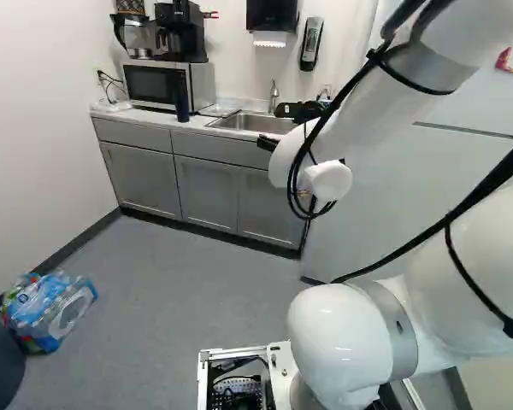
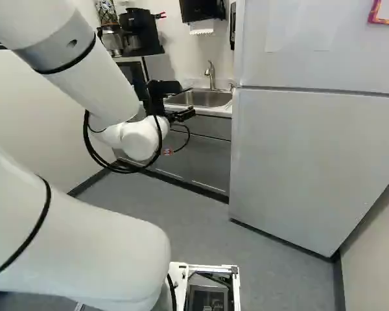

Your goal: Rinse the cup and place it in the tray

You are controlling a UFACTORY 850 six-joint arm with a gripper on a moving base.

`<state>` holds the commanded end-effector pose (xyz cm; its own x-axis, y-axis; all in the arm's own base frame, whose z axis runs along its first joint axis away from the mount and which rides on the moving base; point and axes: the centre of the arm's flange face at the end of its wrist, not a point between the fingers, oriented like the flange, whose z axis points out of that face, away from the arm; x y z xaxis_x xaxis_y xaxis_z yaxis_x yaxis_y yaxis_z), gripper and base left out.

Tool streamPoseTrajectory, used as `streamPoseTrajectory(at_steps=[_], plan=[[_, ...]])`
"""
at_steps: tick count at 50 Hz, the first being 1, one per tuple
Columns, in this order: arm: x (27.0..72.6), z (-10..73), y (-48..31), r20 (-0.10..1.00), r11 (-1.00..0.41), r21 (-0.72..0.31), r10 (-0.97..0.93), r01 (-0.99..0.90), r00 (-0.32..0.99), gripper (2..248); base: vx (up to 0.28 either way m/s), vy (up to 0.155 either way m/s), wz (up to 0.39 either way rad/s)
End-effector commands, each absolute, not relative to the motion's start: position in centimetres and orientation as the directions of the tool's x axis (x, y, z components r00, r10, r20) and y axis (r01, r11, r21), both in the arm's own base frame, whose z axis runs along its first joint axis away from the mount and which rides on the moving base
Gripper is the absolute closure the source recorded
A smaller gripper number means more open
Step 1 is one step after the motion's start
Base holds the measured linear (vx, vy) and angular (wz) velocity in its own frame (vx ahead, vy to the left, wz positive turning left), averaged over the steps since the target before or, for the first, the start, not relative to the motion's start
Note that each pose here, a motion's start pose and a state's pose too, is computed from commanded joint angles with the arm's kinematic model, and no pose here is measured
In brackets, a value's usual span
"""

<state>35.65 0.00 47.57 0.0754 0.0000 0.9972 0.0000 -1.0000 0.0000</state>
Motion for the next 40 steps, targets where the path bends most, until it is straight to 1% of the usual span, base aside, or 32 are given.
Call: streamPoseTrajectory(at_steps=[40], plan=[[38.8, 51.3, 0.0, 0.998, -1.0, 0.0, 0.0, 0.0, 0.059, 3, 0.0, 0.0, 0.0]])
